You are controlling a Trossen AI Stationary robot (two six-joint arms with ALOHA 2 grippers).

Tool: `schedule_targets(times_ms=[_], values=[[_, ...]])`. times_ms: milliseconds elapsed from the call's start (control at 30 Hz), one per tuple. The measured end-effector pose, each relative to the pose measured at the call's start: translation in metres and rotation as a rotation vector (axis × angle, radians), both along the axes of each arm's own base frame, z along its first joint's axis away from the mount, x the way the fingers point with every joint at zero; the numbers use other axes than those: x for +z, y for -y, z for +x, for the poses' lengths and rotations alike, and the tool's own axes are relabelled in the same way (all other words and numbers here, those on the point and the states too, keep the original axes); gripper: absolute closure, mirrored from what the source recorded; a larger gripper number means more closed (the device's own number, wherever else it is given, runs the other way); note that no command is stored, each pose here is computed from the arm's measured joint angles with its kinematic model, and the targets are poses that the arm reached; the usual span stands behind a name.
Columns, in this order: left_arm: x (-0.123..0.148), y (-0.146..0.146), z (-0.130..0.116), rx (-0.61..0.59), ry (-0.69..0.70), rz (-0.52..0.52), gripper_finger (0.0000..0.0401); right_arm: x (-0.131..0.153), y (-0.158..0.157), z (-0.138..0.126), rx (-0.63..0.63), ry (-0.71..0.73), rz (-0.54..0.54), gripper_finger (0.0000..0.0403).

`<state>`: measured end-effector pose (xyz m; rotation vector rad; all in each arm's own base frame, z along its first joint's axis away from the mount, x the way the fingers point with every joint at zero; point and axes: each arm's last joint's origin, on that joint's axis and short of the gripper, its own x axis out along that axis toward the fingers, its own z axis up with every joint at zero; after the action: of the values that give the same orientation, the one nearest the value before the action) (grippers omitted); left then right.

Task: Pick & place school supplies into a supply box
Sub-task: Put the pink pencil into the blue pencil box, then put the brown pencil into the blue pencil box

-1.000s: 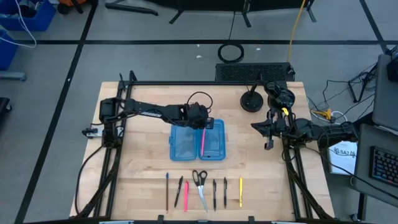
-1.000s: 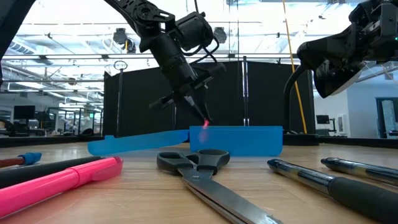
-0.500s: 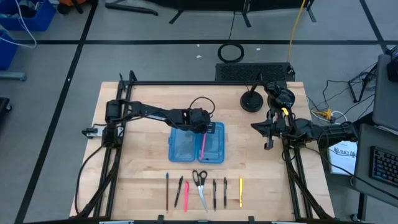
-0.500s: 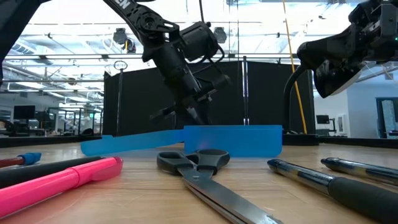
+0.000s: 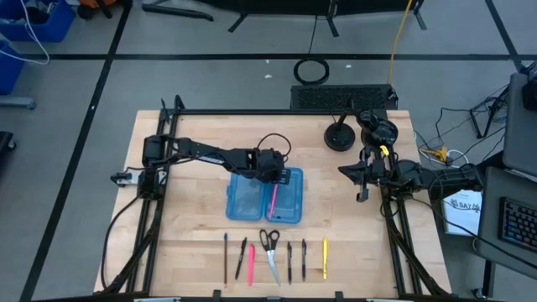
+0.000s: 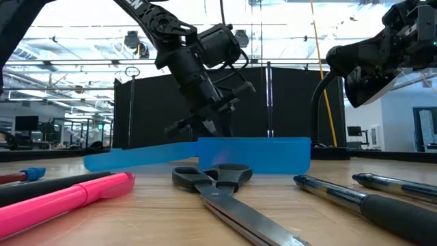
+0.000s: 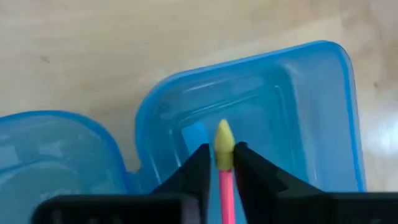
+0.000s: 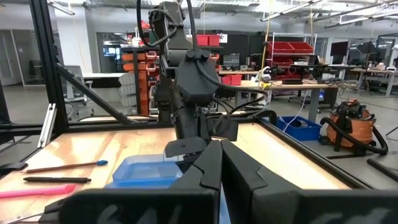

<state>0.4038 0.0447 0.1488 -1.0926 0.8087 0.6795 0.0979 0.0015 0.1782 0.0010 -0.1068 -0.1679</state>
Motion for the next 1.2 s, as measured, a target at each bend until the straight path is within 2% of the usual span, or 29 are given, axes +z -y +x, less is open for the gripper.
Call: schedule_targets(times_ms=[167, 333, 600, 800, 933, 1000, 1100, 1200], values=[[0.0, 0.001, 0.0, 0.005, 0.002, 0.004, 0.0261, 0.0, 0.0, 0.0, 0.001, 0.0, 0.0, 0.0403], [0.001, 0.0, 0.001, 0.009, 0.013, 0.004, 0.0231, 0.0, 0.0, 0.0, 0.002, 0.002, 0.009, 0.0403], [0.02, -0.001, 0.012, -0.019, 0.04, 0.031, 0.0227, 0.0, 0.0, 0.0, 0.003, 0.002, 0.014, 0.0403], [0.056, -0.001, 0.016, -0.014, -0.066, 0.112, 0.0227, 0.0, 0.0, 0.0, 0.003, 0.002, 0.014, 0.0403], [0.066, 0.003, 0.011, 0.004, -0.16, 0.134, 0.0227, 0.0, 0.0, 0.0, 0.003, 0.002, 0.014, 0.0403], [0.068, 0.008, 0.012, -0.008, -0.165, 0.137, 0.0227, 0.0, 0.0, 0.0, 0.003, 0.002, 0.014, 0.0403], [0.073, 0.018, 0.015, -0.094, -0.161, 0.192, 0.0227, 0.0, 0.0, 0.0, 0.003, -0.002, 0.014, 0.0403], [0.092, 0.032, 0.013, -0.214, -0.137, 0.267, 0.0226, -0.001, 0.0, 0.0, 0.003, -0.005, 0.013, 0.0403]])
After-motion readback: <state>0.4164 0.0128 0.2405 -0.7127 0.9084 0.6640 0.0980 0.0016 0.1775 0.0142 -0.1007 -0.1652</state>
